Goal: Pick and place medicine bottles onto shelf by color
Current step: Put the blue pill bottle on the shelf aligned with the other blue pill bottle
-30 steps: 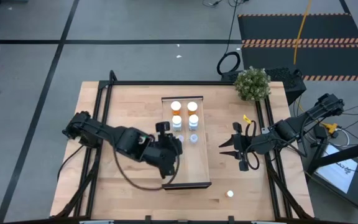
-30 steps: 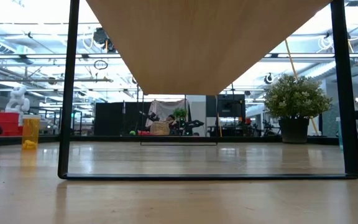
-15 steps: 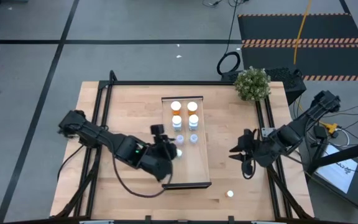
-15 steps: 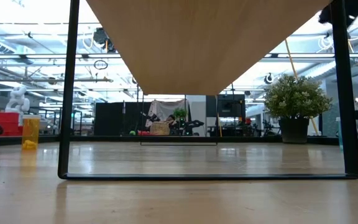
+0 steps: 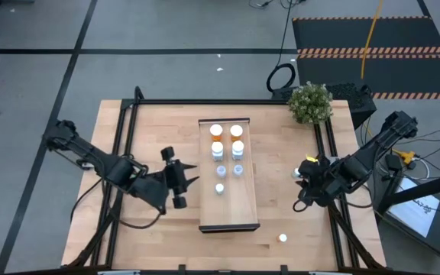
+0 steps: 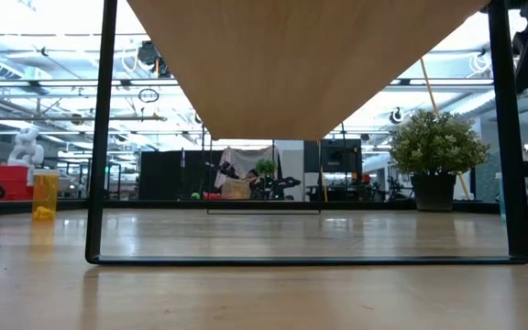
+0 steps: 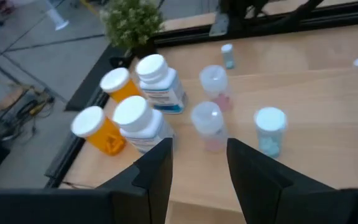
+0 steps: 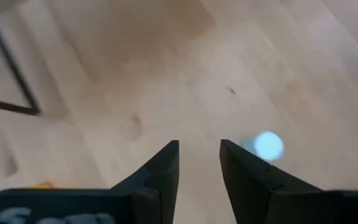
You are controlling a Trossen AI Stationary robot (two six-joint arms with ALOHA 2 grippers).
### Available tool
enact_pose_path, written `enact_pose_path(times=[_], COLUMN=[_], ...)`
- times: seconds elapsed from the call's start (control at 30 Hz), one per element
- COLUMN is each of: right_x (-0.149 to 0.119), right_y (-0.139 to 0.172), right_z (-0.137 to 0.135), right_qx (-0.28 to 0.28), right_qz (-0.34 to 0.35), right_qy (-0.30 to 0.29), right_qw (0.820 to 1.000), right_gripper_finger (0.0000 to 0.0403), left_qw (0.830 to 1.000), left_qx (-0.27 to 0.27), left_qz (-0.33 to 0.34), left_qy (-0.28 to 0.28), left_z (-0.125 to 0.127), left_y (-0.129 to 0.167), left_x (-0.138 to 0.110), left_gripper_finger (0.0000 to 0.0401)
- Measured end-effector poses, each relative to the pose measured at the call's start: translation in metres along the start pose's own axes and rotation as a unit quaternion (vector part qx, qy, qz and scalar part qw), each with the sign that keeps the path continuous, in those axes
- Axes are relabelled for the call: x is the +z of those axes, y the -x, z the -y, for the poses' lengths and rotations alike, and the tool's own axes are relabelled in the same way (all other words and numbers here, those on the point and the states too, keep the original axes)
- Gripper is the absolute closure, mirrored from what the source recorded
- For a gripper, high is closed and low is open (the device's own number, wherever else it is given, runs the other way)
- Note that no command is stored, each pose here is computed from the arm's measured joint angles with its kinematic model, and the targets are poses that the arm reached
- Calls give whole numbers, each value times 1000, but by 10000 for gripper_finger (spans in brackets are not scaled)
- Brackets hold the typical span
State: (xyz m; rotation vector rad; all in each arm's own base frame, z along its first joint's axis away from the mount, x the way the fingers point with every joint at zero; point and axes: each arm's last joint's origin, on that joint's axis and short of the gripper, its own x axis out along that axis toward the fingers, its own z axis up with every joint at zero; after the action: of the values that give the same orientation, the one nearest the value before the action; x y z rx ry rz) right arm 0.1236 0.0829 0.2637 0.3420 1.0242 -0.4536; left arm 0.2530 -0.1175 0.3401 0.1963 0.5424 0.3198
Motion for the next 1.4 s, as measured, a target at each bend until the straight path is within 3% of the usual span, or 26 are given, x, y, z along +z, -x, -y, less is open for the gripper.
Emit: enact_pose_path(times=[0.23, 0.47, 0.73, 0.9, 1.07, 1.4], right_x=[2, 6, -9, -12, -11, -6], right_y=[-7, -12, -37, -41, -42, -44], right_z=[11, 14, 22, 23, 21, 25], right_qx=[-80, -96, -124, -125, -116, -122], right_qz=[-28, -29, -46, -47, -48, -57], right_qy=[-3, -19, -7, -5, 31, 64], right_qw=[996, 995, 991, 991, 992, 989], right_gripper_finger=[255, 200, 154, 145, 144, 144], left_qw=[999, 998, 998, 998, 998, 998], left_qx=[-14, -16, -29, -28, -30, -38], left_qz=[37, 56, 53, 52, 51, 43], left_qy=[-13, -7, -7, -25, 1, 0], left_z=[-1, -2, -1, -1, -1, -1], left_y=[1, -6, -6, -6, -6, -6], left_x=[-21, -27, -28, -28, -29, -30], left_gripper_finger=[247, 247, 247, 247, 247, 247])
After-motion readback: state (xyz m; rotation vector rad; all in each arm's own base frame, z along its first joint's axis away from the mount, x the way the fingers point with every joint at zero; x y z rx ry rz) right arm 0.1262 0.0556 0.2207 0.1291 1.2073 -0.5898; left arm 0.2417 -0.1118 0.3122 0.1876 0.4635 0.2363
